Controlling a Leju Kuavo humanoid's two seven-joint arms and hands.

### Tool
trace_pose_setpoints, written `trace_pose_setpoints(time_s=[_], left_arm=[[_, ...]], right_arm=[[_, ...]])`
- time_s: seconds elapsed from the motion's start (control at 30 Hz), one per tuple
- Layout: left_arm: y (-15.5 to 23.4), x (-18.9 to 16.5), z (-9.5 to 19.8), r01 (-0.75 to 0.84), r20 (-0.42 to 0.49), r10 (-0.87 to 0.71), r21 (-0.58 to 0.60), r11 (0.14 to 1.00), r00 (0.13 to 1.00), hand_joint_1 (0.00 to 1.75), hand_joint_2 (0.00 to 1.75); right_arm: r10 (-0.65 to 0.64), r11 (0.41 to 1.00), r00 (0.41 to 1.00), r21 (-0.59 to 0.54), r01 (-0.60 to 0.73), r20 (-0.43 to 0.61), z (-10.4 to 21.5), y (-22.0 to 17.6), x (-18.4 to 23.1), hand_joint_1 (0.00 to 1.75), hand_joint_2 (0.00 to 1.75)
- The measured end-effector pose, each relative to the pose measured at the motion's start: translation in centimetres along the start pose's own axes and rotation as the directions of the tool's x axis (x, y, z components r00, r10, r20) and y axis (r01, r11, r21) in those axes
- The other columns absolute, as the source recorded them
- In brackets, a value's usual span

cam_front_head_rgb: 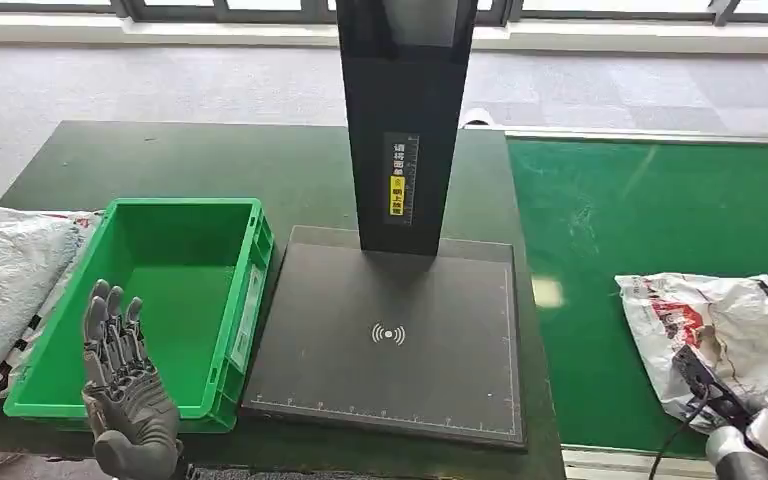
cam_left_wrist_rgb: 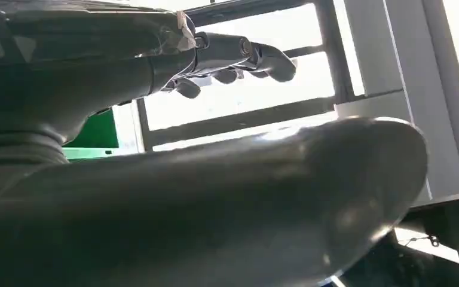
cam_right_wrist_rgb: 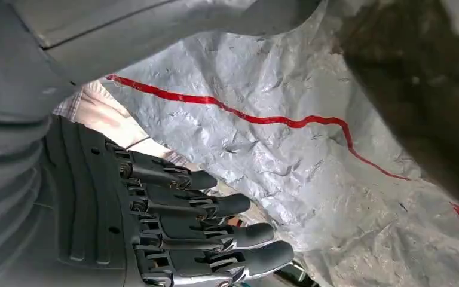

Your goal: Moved the parcel from conveyor to table for the left to box.

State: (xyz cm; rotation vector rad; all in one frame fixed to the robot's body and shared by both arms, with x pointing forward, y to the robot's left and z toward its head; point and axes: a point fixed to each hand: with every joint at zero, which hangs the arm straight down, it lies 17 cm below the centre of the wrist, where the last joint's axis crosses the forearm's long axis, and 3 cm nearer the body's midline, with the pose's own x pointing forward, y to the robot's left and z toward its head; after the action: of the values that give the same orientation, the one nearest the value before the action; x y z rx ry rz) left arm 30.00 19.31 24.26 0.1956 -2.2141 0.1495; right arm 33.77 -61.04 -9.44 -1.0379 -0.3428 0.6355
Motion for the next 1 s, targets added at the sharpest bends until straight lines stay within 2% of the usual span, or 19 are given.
trace_pose_setpoints(time_s=[0.2, 0.23, 0.3, 0.57, 0.77, 1.0], left_arm=[[0.0, 0.0, 0.0, 0.001, 0.0, -0.001, -0.001, 1.0, 1.0, 0.0, 0.0], [0.0, 0.0, 0.0, 0.001, 0.0, -0.001, -0.001, 1.0, 1.0, 0.0, 0.0], [0.0, 0.0, 0.0, 0.0, -0.001, 0.0, -0.002, 1.0, 1.0, 0.0, 0.0], [-0.5, 0.0, 0.0, -0.019, -0.005, 0.019, -0.028, 0.999, 1.0, 0.0, 0.0], [-0.9, 0.1, 0.0, -0.035, -0.005, 0.034, -0.048, 0.998, 0.999, 0.0, 0.0], [-1.2, 0.3, -0.1, -0.041, -0.001, 0.041, -0.06, 0.997, 0.999, 0.0, 0.0]], right_arm=[[-0.003, 1.0, 1.0, 0.005, 0.003, 0.002, 0.0, 0.1, 0.3, 0.0, 1.75], [-0.003, 1.0, 1.0, 0.009, 0.003, 0.003, 0.1, 0.2, 0.3, 1.75, 1.75], [0.003, 1.0, 1.0, 0.028, -0.003, 0.017, 0.1, 0.6, 0.6, 1.75, 1.75], [-0.101, 0.995, 0.967, 0.012, 0.101, 0.234, 0.9, 0.6, 4.8, 1.75, 1.75], [-0.183, 0.981, 0.932, -0.004, 0.194, 0.313, 1.7, 1.0, 4.7, 1.75, 1.75], [-0.25, 0.962, 0.91, -0.024, 0.273, 0.33, 2.1, 0.9, 3.1, 1.75, 1.75]])
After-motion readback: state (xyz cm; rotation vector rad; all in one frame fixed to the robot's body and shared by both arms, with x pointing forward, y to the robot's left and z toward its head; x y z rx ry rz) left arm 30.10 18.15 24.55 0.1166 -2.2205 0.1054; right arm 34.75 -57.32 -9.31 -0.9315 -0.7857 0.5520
